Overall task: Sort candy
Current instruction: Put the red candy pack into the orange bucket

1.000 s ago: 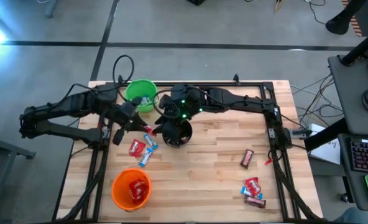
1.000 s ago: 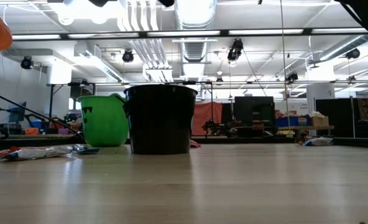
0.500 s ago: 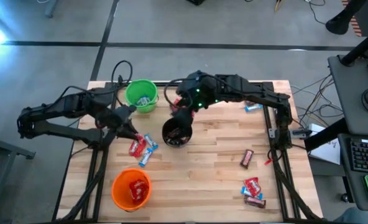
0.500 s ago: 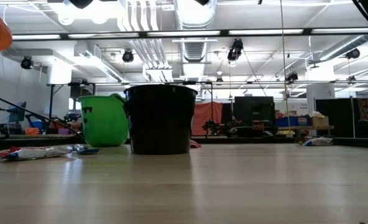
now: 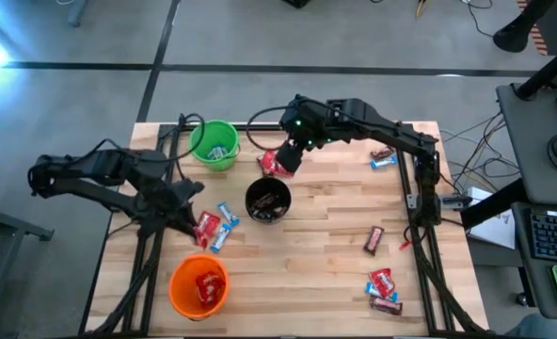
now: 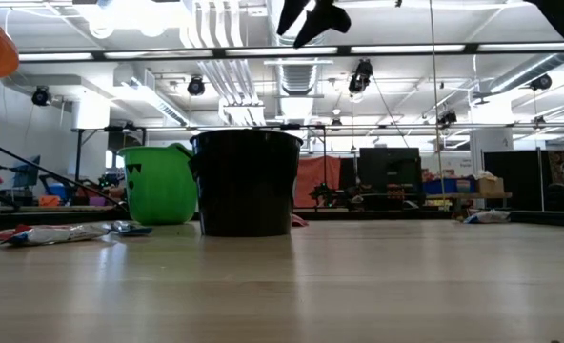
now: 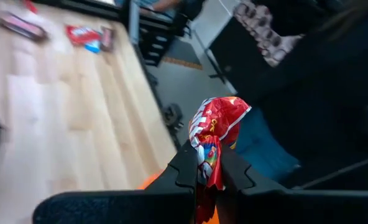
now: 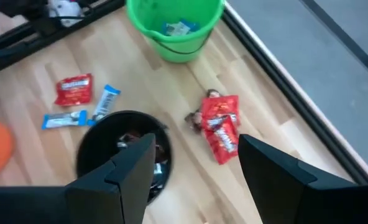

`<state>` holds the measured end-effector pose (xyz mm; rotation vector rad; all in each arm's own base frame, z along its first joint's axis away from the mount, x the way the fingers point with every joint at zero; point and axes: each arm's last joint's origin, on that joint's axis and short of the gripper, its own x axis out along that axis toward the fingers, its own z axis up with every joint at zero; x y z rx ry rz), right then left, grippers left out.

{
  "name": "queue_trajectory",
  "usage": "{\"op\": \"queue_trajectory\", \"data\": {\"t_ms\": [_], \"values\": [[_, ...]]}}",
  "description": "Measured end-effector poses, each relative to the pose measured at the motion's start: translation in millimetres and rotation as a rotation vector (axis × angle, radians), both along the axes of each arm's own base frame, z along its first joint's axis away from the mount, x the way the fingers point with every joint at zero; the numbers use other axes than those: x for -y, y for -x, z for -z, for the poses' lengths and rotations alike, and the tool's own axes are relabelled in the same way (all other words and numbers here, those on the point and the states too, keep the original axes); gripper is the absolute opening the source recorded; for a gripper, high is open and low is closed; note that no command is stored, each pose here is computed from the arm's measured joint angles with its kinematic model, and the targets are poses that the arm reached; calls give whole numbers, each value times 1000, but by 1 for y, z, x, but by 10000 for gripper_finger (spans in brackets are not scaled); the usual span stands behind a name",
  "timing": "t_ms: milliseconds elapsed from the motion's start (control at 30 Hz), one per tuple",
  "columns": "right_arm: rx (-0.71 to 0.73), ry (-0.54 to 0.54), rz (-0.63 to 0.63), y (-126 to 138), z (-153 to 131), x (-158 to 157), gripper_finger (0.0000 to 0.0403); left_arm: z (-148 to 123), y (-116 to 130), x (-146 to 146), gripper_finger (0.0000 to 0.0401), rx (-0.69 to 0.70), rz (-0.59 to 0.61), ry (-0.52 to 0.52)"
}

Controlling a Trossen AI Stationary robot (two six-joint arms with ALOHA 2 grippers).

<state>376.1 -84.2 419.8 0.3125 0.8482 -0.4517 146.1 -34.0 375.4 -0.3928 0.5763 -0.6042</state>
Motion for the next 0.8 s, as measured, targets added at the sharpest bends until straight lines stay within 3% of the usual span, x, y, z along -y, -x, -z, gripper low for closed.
{"op": "queue_trajectory", "data": {"t_ms": [467, 800], "values": [[-86, -1, 91, 18, 5, 41, 221, 0, 3, 42, 0, -123, 37, 109], [-189, -31, 130, 32, 10, 54, 221, 41, 4, 66, 0, -349, 45, 127]]}}
